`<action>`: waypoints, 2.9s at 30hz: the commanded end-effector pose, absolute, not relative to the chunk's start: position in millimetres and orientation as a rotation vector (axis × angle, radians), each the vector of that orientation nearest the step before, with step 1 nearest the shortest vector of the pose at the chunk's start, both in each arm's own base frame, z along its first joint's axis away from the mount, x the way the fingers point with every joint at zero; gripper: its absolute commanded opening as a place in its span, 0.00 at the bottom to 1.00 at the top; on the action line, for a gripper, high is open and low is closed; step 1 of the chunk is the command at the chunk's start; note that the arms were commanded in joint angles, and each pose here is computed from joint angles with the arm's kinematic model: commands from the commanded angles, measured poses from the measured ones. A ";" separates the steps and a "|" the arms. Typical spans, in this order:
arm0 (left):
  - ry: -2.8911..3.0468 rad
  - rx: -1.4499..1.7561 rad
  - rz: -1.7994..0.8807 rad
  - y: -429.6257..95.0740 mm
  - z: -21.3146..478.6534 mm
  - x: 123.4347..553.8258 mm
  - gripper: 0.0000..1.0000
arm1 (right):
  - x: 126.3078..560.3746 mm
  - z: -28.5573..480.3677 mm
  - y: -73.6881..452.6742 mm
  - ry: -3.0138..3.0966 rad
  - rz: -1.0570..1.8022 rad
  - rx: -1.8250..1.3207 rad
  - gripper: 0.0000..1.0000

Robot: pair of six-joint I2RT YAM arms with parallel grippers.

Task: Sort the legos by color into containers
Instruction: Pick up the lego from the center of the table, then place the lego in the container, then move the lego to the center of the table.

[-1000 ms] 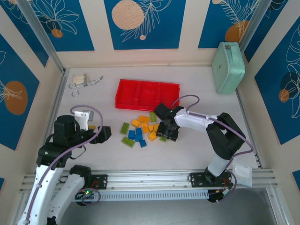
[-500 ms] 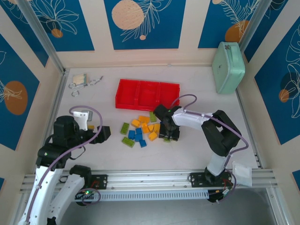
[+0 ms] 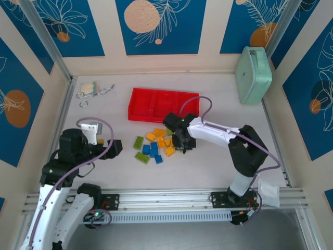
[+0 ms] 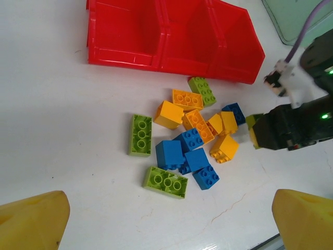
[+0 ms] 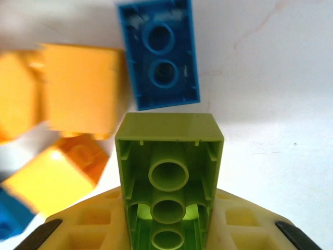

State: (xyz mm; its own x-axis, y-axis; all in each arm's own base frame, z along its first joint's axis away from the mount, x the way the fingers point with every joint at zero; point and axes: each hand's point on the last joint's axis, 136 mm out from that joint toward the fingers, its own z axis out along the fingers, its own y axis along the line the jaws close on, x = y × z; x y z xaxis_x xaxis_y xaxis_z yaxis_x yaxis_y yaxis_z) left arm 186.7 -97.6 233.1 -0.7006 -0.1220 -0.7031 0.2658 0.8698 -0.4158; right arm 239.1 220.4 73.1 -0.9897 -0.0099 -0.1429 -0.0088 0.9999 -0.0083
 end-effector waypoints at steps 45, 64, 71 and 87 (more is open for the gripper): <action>2.141 0.131 -0.655 -96.4 251.3 174.2 0.99 | 441.4 130.0 199.7 2.723 0.177 -0.149 0.83; 2.185 0.114 -0.642 -95.8 243.5 180.0 0.99 | 308.5 166.0 226.0 2.772 0.365 -0.106 0.74; 2.199 0.117 -0.649 -97.3 241.4 181.2 0.99 | 291.6 111.9 196.8 2.885 0.250 -0.055 0.61; 2.200 0.093 -0.621 -92.7 240.8 182.0 1.00 | 299.1 44.6 209.5 3.015 0.019 -0.181 0.63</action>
State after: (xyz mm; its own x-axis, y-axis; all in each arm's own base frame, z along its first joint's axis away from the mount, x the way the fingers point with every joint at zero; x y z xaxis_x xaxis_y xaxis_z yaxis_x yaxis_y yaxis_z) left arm 180.4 -94.3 240.3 -0.6621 -0.1333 -0.7375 0.2776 0.8704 -0.4066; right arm 295.2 203.8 39.1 -0.9905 -0.0865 -0.1068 -0.0892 0.9958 0.0208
